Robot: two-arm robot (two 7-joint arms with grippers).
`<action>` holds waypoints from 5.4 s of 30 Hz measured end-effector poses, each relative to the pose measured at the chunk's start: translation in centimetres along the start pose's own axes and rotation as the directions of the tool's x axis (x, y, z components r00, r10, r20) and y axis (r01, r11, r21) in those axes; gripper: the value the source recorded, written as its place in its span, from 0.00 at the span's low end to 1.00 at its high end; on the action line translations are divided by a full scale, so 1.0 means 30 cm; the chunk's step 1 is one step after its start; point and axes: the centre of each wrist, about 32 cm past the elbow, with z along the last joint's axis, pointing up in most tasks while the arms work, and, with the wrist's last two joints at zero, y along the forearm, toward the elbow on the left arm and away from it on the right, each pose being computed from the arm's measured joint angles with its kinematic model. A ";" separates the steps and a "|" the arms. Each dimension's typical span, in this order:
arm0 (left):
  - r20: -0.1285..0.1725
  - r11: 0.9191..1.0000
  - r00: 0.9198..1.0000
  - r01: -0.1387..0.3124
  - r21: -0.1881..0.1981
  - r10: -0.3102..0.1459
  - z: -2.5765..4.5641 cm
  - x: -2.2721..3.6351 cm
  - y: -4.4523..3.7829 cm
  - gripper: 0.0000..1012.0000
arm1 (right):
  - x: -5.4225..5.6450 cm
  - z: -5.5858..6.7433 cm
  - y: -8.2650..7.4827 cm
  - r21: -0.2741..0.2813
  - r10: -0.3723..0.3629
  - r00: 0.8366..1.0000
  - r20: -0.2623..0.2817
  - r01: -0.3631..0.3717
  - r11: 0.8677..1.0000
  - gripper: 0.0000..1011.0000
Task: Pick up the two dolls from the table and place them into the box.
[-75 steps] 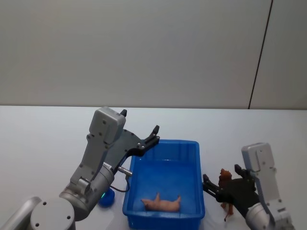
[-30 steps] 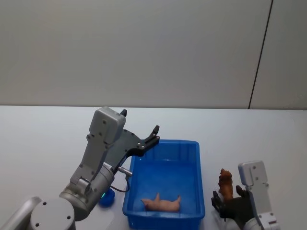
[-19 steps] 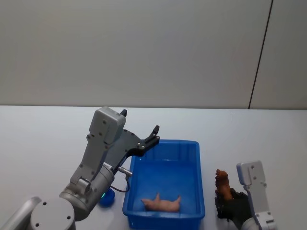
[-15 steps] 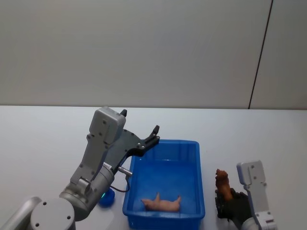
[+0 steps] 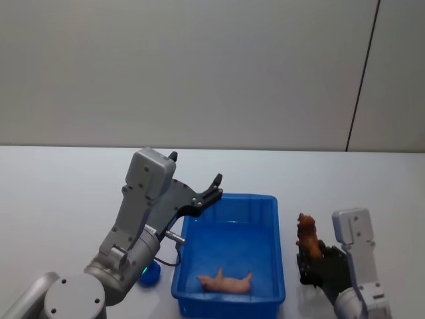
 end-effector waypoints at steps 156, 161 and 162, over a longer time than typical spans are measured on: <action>-0.121 0.868 0.970 -0.128 0.479 0.210 -0.231 0.060 0.125 0.99 | 0.038 0.068 -0.082 0.129 -0.001 0.998 0.059 -0.007 0.992 0.99; -0.125 0.867 0.971 -0.120 0.484 0.204 -0.239 0.061 0.121 0.99 | 0.038 0.068 -0.082 0.129 -0.001 0.998 0.059 -0.007 0.992 0.99; -0.126 0.867 0.971 -0.118 0.484 0.203 -0.241 0.061 0.120 0.99 | 0.038 0.068 -0.082 0.129 -0.001 0.998 0.059 -0.007 0.992 0.99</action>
